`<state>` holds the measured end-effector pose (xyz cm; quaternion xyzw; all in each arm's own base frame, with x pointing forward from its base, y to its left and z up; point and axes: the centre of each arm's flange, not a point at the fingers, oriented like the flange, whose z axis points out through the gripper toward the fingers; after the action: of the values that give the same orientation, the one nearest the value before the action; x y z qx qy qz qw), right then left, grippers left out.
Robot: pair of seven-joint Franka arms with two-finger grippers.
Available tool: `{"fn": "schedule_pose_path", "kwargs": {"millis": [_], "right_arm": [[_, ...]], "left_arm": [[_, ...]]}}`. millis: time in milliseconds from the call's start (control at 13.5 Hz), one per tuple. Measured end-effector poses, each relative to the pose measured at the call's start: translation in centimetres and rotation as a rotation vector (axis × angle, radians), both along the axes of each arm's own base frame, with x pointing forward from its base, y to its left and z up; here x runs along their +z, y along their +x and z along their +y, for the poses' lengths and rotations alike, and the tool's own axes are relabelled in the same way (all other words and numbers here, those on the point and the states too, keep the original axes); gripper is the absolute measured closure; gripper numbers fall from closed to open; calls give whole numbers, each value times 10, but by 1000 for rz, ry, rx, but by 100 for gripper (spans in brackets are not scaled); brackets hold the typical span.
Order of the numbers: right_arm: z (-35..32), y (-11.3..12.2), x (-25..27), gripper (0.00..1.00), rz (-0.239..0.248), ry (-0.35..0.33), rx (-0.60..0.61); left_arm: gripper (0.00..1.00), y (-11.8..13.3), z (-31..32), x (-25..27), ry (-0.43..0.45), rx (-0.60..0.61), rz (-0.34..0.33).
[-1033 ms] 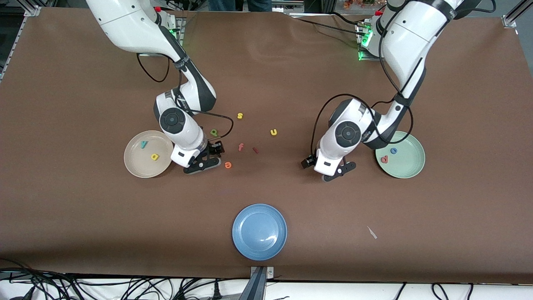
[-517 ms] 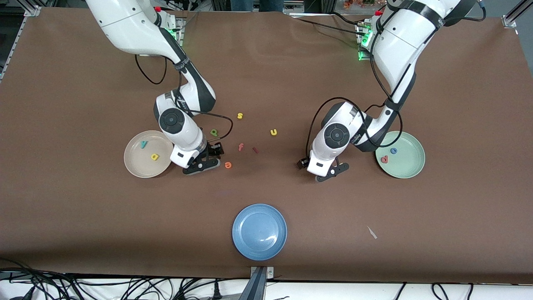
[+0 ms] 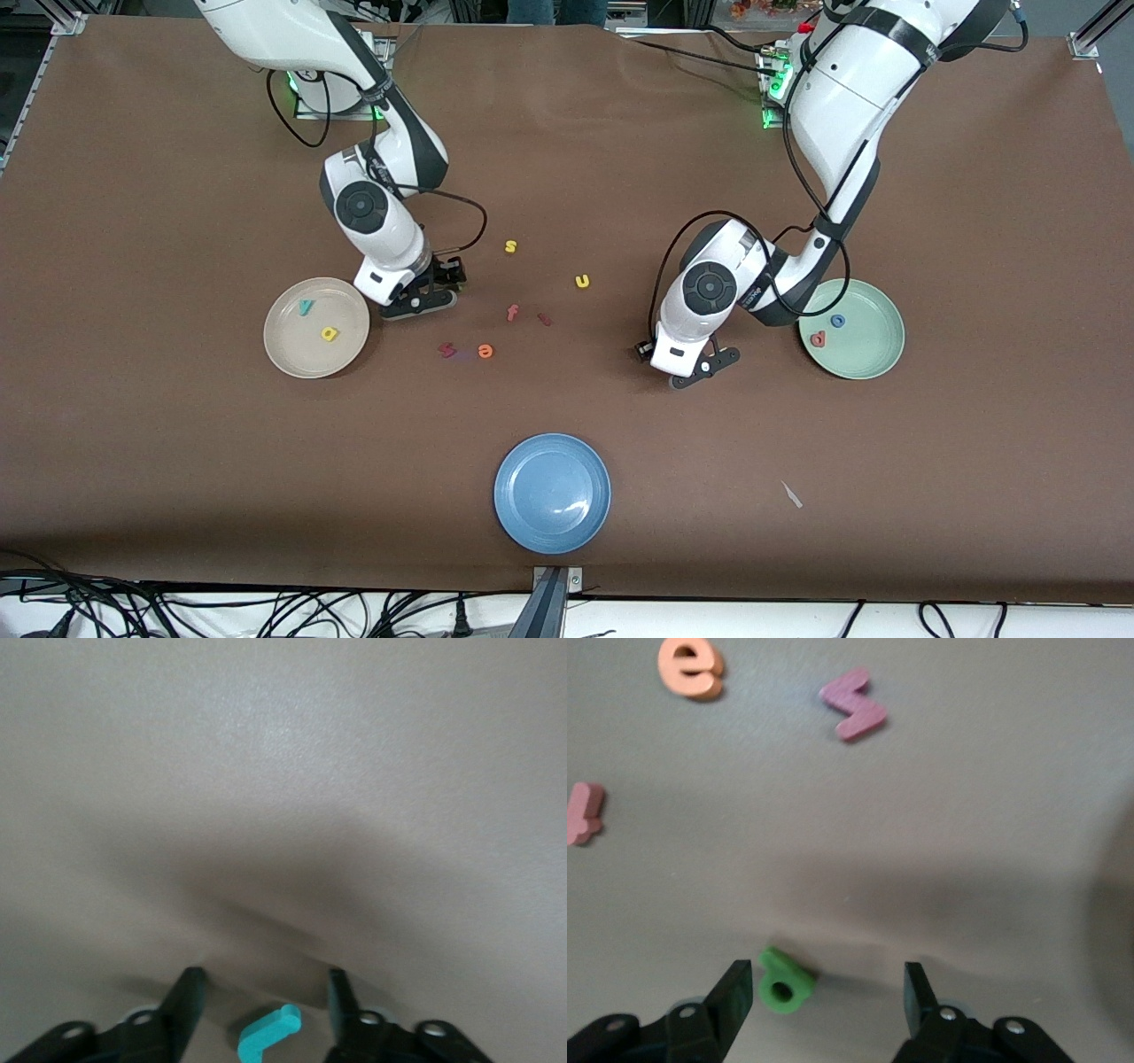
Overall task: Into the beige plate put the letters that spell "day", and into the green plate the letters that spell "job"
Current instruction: 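Grasp the d with the right gripper while the left gripper grasps the l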
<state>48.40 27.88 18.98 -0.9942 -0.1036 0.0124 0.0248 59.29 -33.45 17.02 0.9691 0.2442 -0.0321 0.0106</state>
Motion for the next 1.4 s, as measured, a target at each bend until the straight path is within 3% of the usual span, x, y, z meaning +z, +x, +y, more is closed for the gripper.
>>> {"fn": "schedule_pose_path", "kwargs": {"millis": [221,738,886,960,1107,1402], "right_arm": [[21,-15,-1,22,-4,7,-17],[19,-20,-17,27,-23,19,-26],[18,-19,-17,43,-26,19,-28],[18,-19,-17,44,-26,19,-27],[17,-19,-16,63,-27,19,-29],[18,-19,-13,68,-32,21,-19]], "left_arm": [[42,-1,-2,0,2,7,0],[39,-2,-3,-1,4,17,0],[39,-2,-3,-1,5,18,0],[39,-2,-3,-1,5,20,0],[39,-3,-4,-1,6,27,1],[39,-7,-10,-1,10,33,5]]}}
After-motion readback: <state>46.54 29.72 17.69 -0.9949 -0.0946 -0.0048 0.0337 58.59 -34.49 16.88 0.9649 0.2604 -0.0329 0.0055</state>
